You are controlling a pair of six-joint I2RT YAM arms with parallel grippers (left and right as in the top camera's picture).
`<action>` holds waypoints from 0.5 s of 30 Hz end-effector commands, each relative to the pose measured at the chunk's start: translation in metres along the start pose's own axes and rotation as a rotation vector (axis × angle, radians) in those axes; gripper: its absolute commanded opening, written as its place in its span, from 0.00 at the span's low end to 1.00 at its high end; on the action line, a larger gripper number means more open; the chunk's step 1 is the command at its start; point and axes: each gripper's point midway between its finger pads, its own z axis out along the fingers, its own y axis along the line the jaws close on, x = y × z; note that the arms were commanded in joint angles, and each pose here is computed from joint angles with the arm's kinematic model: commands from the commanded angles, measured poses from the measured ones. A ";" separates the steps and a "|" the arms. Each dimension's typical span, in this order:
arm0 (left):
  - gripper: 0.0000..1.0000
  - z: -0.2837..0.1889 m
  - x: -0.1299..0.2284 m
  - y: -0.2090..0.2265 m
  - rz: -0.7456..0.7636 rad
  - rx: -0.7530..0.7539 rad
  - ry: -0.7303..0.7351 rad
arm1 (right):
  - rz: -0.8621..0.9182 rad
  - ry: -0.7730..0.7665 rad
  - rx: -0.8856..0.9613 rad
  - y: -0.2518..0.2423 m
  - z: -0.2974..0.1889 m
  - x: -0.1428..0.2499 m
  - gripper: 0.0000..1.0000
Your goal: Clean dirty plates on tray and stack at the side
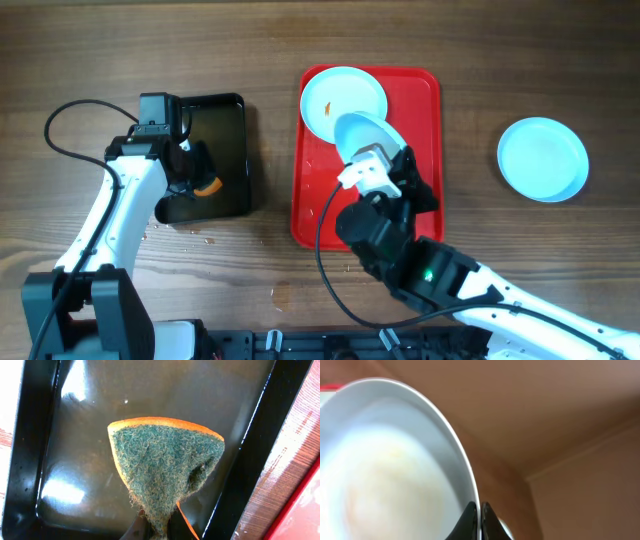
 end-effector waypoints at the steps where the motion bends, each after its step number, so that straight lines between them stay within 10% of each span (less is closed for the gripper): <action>1: 0.04 0.000 0.001 0.001 0.011 0.006 0.005 | 0.223 0.066 -0.162 0.023 0.006 0.017 0.04; 15: 0.04 0.000 0.001 0.001 0.011 0.006 0.005 | 1.170 0.543 -0.256 -0.060 0.098 0.152 0.05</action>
